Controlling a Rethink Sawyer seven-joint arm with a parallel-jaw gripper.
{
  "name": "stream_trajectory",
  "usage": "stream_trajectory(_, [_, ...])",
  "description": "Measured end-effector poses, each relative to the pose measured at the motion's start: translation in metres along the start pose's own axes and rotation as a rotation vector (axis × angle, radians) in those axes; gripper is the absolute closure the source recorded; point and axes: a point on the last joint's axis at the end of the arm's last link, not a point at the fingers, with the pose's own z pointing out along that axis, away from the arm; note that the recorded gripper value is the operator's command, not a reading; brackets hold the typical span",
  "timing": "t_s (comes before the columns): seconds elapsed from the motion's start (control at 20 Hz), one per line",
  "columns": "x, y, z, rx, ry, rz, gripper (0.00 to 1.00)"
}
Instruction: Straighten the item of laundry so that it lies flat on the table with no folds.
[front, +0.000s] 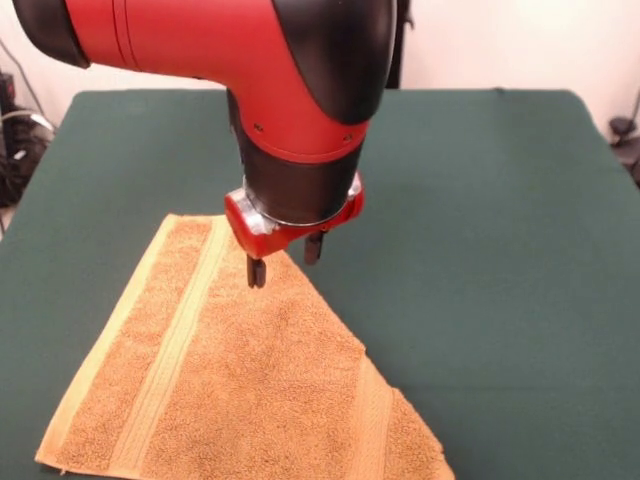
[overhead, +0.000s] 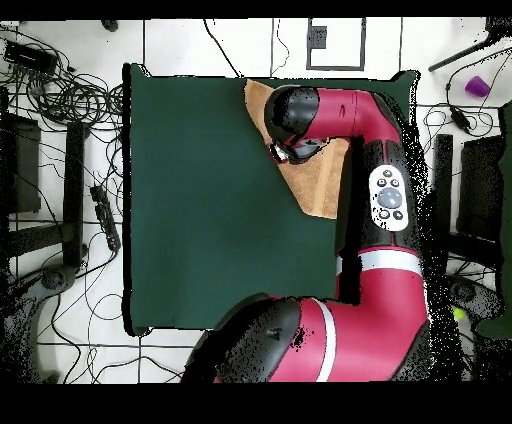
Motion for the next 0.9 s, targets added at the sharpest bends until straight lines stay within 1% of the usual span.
stream_trajectory(0.2, [-0.005, 0.0, 0.008, 0.014, -0.065, 0.002, 0.0])
stream_trajectory(0.35, [-0.01, -0.002, 0.017, 0.021, -0.153, 0.018, 0.0])
stream_trajectory(0.5, [-0.011, -0.003, 0.022, 0.023, -0.193, 0.03, 0.0])
stream_trajectory(0.55, [-0.012, -0.004, 0.025, 0.021, -0.216, 0.039, 0.0])
stream_trajectory(0.75, [-0.012, -0.003, 0.032, 0.003, -0.247, 0.058, 0.0])
stream_trajectory(0.9, [-0.013, 0.001, 0.043, -0.036, -0.248, 0.077, 0.0])
